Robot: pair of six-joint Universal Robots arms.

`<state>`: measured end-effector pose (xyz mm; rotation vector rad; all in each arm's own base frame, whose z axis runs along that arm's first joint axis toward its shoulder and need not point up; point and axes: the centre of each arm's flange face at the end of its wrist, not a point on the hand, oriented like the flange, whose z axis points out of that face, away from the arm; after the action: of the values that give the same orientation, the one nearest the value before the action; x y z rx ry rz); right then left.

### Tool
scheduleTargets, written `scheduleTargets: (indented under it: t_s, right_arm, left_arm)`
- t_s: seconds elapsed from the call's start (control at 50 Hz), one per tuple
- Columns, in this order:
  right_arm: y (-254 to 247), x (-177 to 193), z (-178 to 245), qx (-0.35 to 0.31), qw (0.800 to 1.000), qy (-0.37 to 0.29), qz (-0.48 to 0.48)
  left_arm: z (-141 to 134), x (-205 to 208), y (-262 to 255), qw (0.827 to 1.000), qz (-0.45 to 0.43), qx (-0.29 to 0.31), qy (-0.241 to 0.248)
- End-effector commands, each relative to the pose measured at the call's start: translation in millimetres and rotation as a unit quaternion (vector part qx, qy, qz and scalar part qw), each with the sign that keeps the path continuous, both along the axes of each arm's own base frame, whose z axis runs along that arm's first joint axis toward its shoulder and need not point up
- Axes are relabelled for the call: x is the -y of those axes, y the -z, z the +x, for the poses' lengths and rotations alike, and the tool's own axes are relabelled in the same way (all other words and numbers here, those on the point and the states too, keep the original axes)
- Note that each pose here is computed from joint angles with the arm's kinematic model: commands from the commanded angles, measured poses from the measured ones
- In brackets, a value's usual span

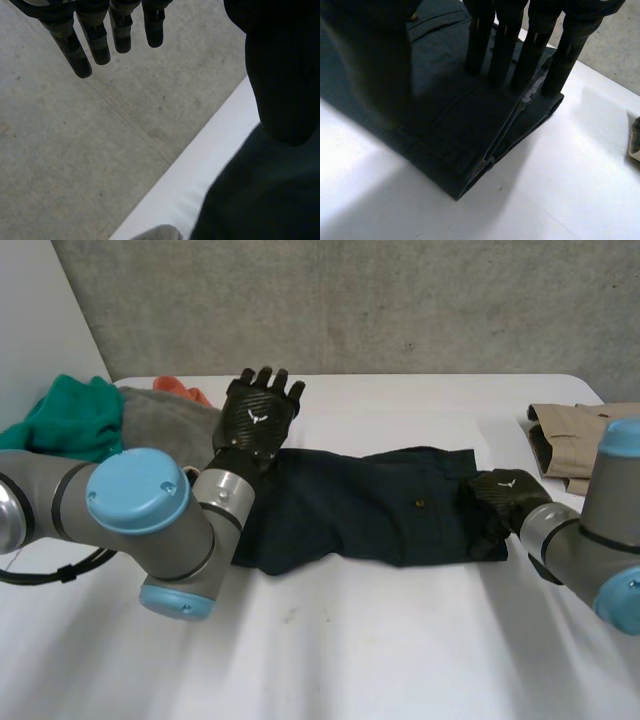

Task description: Fold the laundry.

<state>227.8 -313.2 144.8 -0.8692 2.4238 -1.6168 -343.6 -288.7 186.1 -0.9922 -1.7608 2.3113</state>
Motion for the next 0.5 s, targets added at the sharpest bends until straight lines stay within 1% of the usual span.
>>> scheduleTargets:
  t_s: [0.02,0.04,0.06,0.1,0.14,0.16,0.18,0.24,0.26,0.32,0.4,0.42,0.48,0.5]
  right_arm:
    - [10,13,-2,-0.002,0.999,0.014,-0.031]
    - [8,16,-5,-0.005,0.999,0.022,-0.035]
    - [9,20,-16,-0.015,0.998,0.046,-0.038]
    - [6,22,-25,-0.027,0.997,0.061,-0.045]
    - [-8,24,-39,-0.056,0.993,0.077,-0.07]
    - [-15,24,-42,-0.07,0.992,0.075,-0.08]
    - [-25,24,-51,-0.103,0.987,0.076,-0.1]
    - [-32,26,-65,-0.156,0.977,0.074,-0.123]
    - [-33,30,-73,-0.187,0.971,0.074,-0.131]
    - [-38,31,-72,-0.219,0.962,0.064,-0.147]
    - [-51,15,-24,-0.207,0.959,-0.002,-0.191]
    - [-59,7,2,-0.195,0.955,-0.034,-0.22]
    - [-66,-10,36,-0.181,0.945,-0.08,-0.261]
    - [-66,-23,59,-0.166,0.937,-0.114,-0.285]
  left_arm:
    - [2,0,5,1.0,0.008,0.001,-0.012]
    - [3,1,5,1.0,0.008,0.001,-0.014]
    - [3,0,3,1.0,0.007,0.0,-0.015]
    - [4,1,2,1.0,0.006,-0.002,-0.018]
    - [6,0,-4,1.0,0.001,-0.004,-0.02]
    - [7,0,-6,1.0,-0.001,-0.006,-0.021]
    - [8,0,-9,1.0,-0.003,-0.007,-0.021]
    - [11,-3,-18,1.0,-0.009,-0.012,-0.022]
    - [12,-4,-19,1.0,-0.01,-0.013,-0.023]
    - [16,-8,-26,0.999,-0.013,-0.016,-0.025]
    - [25,-8,-31,0.999,-0.014,-0.016,-0.034]
    - [28,-8,-32,0.999,-0.015,-0.018,-0.038]
    - [32,-9,-35,0.999,-0.016,-0.02,-0.041]
    - [33,-10,-37,0.999,-0.016,-0.024,-0.042]
